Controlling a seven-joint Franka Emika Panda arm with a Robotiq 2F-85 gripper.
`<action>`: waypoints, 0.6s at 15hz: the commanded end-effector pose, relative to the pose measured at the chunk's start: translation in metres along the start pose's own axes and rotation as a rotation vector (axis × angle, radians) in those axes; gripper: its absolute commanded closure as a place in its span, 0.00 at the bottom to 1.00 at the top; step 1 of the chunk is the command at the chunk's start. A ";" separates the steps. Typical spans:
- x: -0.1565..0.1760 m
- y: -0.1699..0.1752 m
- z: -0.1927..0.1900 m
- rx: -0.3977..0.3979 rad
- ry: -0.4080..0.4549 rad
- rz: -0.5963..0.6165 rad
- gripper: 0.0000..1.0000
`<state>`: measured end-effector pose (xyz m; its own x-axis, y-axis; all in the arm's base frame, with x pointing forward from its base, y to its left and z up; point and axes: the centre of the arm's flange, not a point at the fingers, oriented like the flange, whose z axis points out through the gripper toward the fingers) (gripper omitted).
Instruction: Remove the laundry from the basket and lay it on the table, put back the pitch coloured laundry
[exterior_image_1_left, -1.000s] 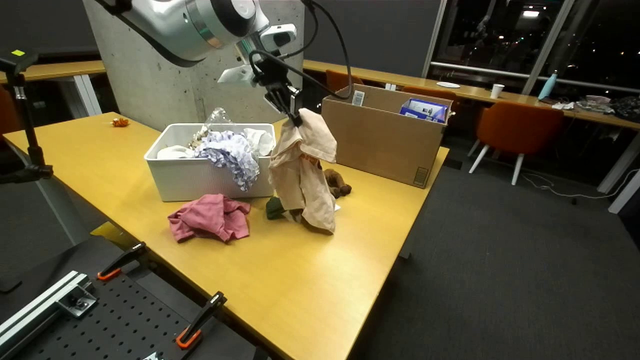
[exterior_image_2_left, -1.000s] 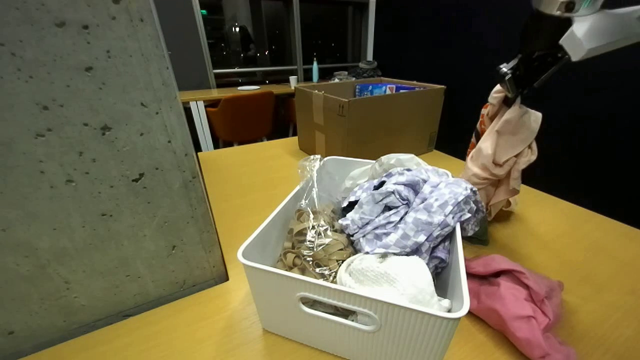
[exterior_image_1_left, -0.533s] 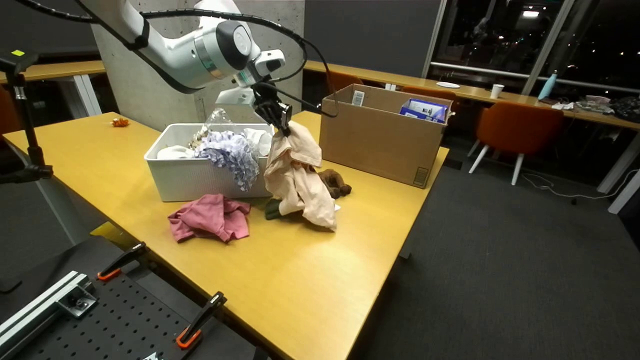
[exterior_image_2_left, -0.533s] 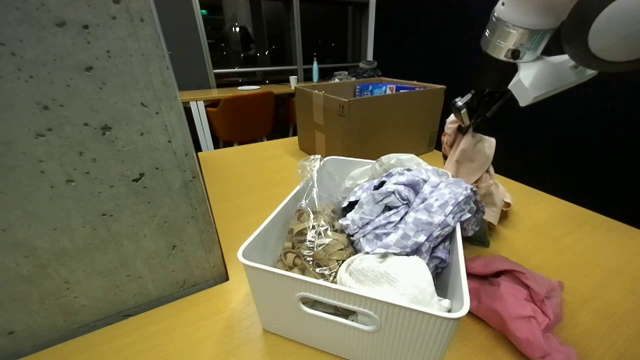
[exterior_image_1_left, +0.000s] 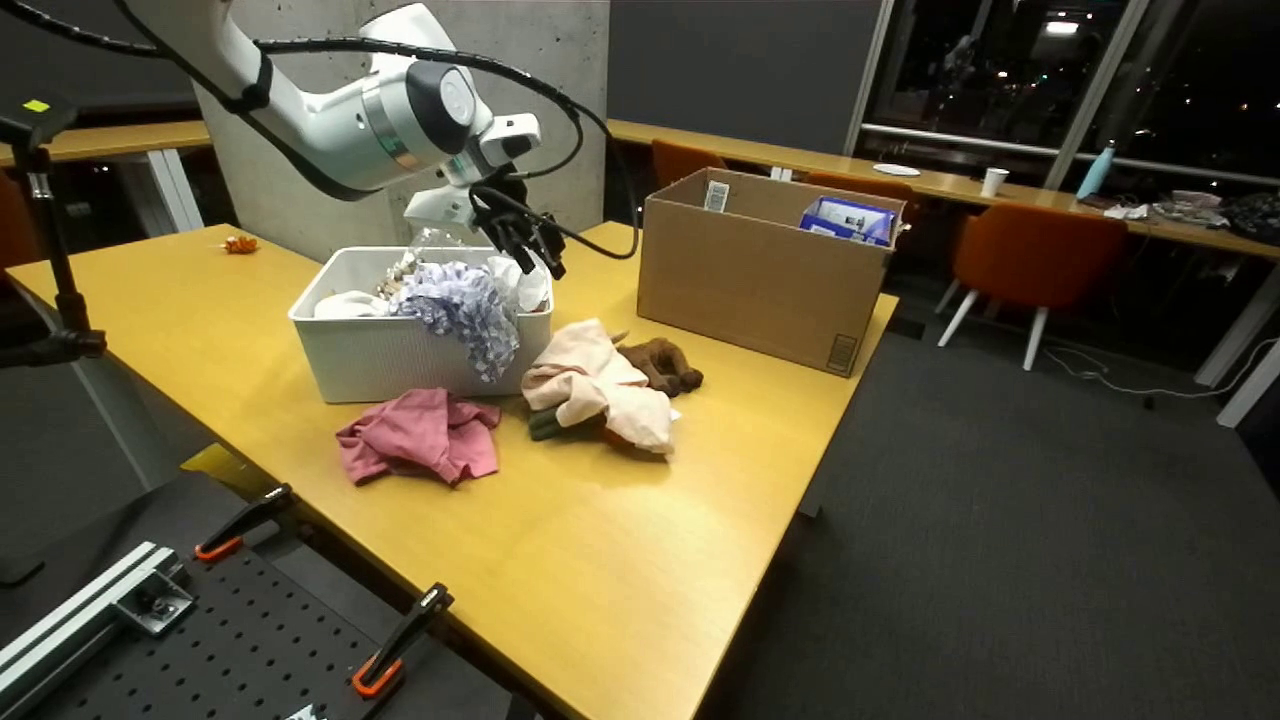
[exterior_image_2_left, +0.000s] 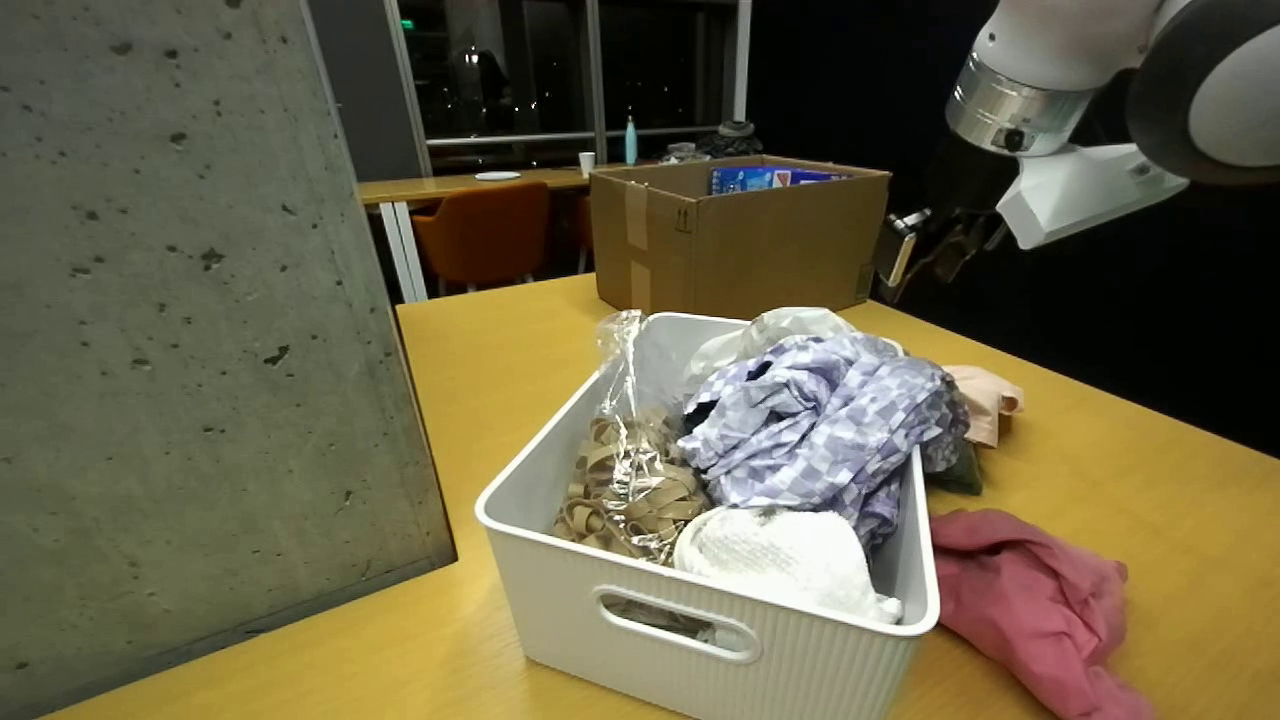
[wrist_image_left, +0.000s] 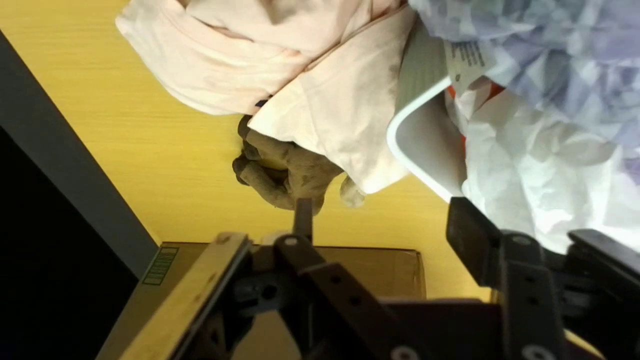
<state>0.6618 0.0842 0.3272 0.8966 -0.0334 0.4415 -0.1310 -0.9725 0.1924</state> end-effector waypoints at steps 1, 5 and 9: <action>-0.038 0.011 -0.024 0.022 0.009 -0.002 0.01; -0.019 0.049 -0.024 0.040 0.064 0.022 0.00; 0.003 0.084 -0.026 0.047 0.039 0.084 0.00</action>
<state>0.6372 0.0260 0.3517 0.8681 -0.0831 0.4894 -0.1737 -0.9744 0.1425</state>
